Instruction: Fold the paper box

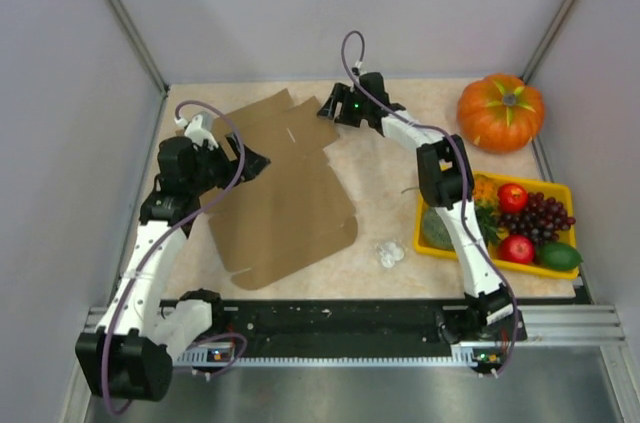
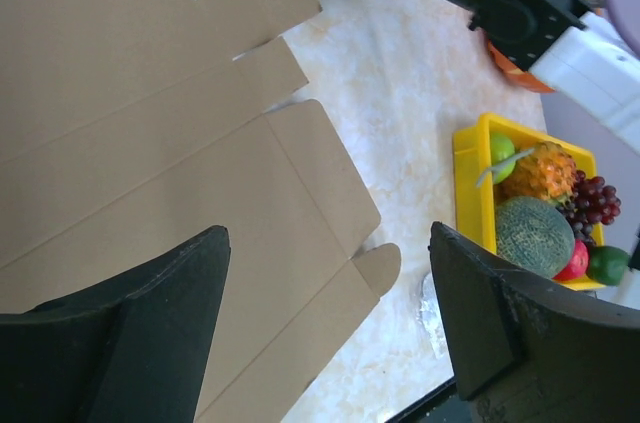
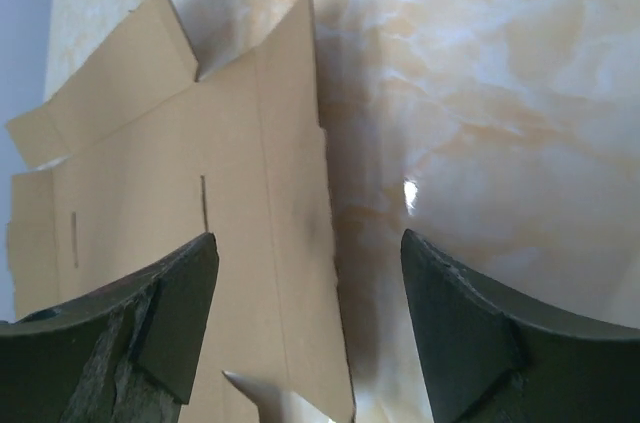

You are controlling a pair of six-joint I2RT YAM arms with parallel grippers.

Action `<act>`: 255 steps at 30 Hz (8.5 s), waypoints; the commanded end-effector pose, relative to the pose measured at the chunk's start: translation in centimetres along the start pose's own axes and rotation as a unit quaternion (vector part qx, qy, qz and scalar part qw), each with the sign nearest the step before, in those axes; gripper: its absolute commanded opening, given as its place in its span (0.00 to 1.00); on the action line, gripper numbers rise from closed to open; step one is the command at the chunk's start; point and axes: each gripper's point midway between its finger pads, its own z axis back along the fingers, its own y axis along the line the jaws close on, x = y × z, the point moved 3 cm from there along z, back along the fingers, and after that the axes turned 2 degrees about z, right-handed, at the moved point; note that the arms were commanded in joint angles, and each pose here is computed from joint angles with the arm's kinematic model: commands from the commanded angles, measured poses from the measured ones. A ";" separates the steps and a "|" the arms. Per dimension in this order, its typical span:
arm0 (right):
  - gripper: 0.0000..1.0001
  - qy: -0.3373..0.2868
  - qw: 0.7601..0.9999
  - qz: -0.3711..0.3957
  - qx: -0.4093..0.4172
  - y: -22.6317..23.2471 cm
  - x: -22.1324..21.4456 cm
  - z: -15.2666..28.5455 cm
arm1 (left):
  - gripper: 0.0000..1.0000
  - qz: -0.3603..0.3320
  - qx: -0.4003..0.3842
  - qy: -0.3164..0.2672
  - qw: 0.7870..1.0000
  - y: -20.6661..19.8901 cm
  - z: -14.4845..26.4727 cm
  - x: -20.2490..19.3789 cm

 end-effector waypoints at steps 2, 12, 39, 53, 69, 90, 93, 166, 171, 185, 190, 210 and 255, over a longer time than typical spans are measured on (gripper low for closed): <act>0.59 0.013 0.996 -0.043 0.084 2.1 -0.3 -2.1 | 0.84 -0.036 -0.011 -0.011 0.999 -1.0 2.4 -0.3; 0.00 -0.040 0.981 -0.013 0.187 8.3 4.7 2.1 | 0.84 0.000 0.056 -0.048 0.997 0.2 2.4 2.2; 0.00 -0.116 0.920 0.130 0.351 13.9 8.3 21.7 | 0.64 0.046 -0.120 -0.216 0.968 15.6 -4.5 17.3; 0.00 -0.128 0.912 0.112 0.374 13.1 8.7 22.1 | 0.76 0.041 -0.077 -0.138 0.987 18.4 -7.4 15.0; 0.00 -0.111 0.928 0.117 0.337 13.2 7.9 23.3 | 0.14 0.015 -0.154 -0.179 0.972 13.5 -6.9 14.8; 0.91 -0.164 0.816 0.549 -0.071 20.9 9.5 35.9 | 0.03 -0.308 -0.109 -0.165 0.931 -2.6 1.8 13.8; 0.90 -0.163 0.779 0.605 0.007 25.0 8.5 34.6 | 0.03 -0.322 -0.118 -0.161 0.925 -3.3 2.3 13.1; 0.00 -0.175 0.704 0.667 0.169 29.2 7.7 18.4 | 0.84 -0.383 -0.010 -0.226 0.896 -3.2 0.7 19.1; 0.00 -0.171 0.703 0.668 0.172 29.2 7.6 18.7 | 0.82 -0.417 -0.039 -0.201 0.886 -2.7 -1.6 19.2; 0.00 -0.174 0.728 0.642 0.165 29.3 7.9 18.5 | 0.09 -0.453 -0.026 -0.202 0.868 -3.3 -3.7 19.3; 0.27 -0.172 0.735 0.641 0.142 28.7 8.2 18.5 | 0.00 -0.467 -0.031 -0.239 0.851 -4.6 -1.7 18.6; 0.00 -0.164 0.781 0.565 0.210 27.7 9.6 20.4 | 0.64 -0.155 0.125 -0.302 0.932 -2.3 7.4 16.3; 0.00 -0.137 0.789 0.519 0.299 25.6 10.3 21.8 | 0.64 -0.170 -0.063 -0.199 0.963 7.4 -3.7 16.6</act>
